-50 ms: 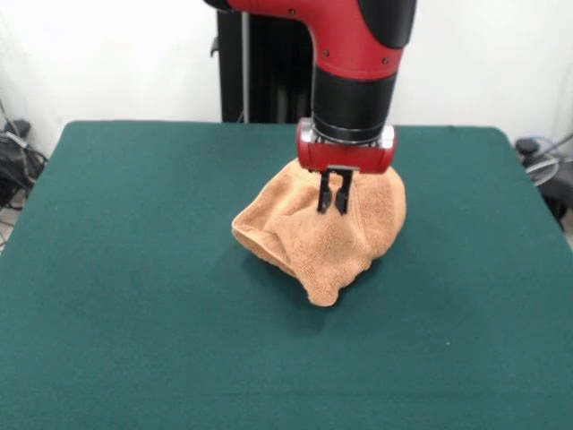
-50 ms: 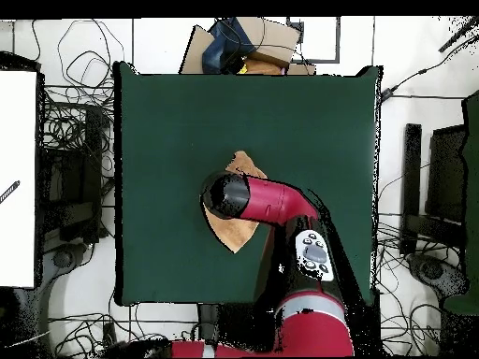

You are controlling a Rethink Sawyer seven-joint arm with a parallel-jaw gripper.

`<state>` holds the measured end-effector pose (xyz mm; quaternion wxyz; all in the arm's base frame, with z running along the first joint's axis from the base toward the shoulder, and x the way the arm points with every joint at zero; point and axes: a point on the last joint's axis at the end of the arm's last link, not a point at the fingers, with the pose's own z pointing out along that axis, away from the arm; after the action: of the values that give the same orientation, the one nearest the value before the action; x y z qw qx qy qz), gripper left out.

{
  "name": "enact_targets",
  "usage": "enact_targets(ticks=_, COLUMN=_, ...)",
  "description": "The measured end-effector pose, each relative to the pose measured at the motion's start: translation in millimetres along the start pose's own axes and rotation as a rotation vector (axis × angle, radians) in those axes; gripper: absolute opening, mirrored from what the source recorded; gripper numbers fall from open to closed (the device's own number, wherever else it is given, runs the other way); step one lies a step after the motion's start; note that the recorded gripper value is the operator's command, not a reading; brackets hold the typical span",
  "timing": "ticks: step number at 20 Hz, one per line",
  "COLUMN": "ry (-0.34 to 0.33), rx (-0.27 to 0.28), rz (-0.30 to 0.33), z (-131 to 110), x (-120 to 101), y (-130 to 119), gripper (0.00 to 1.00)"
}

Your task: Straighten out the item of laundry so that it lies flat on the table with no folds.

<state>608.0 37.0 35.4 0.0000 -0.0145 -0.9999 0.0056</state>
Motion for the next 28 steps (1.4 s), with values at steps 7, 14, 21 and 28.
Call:
enact_targets(ticks=7, ry=0.008, rx=-0.001, rz=0.000, z=-1.4, x=13.7, y=2.3, gripper=0.00)
enact_targets(ticks=14, ry=0.007, rx=-0.001, rz=0.002, z=-5.4, x=22.9, y=3.3, gripper=0.00)
enact_targets(ticks=21, ry=0.007, rx=-0.002, rz=0.002, z=-9.7, x=26.5, y=4.1, gripper=0.00)
enact_targets(ticks=28, ry=-0.009, rx=0.000, rz=0.000, z=-18.0, x=22.1, y=5.4, gripper=0.00)
